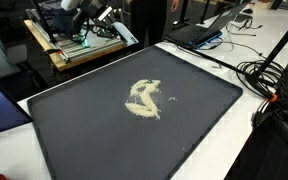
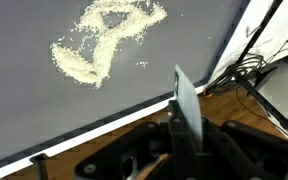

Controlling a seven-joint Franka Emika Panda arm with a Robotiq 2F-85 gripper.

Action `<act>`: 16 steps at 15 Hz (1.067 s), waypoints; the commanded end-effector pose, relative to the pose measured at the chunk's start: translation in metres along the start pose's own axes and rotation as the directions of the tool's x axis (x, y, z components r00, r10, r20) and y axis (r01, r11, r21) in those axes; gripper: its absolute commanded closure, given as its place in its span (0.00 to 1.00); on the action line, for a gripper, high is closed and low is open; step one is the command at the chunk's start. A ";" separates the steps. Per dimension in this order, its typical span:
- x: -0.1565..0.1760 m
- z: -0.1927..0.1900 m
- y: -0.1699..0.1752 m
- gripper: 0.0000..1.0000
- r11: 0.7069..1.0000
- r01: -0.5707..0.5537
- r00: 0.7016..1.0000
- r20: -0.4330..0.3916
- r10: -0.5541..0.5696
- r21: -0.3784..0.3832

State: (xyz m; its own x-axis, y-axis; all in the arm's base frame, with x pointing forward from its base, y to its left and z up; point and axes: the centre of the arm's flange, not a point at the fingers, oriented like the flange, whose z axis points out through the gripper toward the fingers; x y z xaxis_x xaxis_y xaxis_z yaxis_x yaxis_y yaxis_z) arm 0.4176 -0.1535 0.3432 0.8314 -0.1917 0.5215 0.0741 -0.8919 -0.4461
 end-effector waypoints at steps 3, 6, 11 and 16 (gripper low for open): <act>0.017 0.003 -0.032 0.99 0.982 0.144 0.983 0.129 -0.128 -0.122; 0.032 0.007 -0.039 0.99 0.969 0.186 0.964 0.220 -0.148 -0.162; 0.068 0.005 -0.042 0.99 0.937 0.260 0.882 0.452 -0.132 -0.234; 0.093 0.016 -0.057 0.99 0.889 0.343 0.805 0.583 -0.112 -0.303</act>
State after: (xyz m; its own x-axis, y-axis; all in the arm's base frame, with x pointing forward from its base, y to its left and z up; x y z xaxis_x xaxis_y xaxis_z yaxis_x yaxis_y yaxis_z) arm 0.4756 -0.1270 0.3945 0.9833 0.1495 0.1037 0.1543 -0.9872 -0.0405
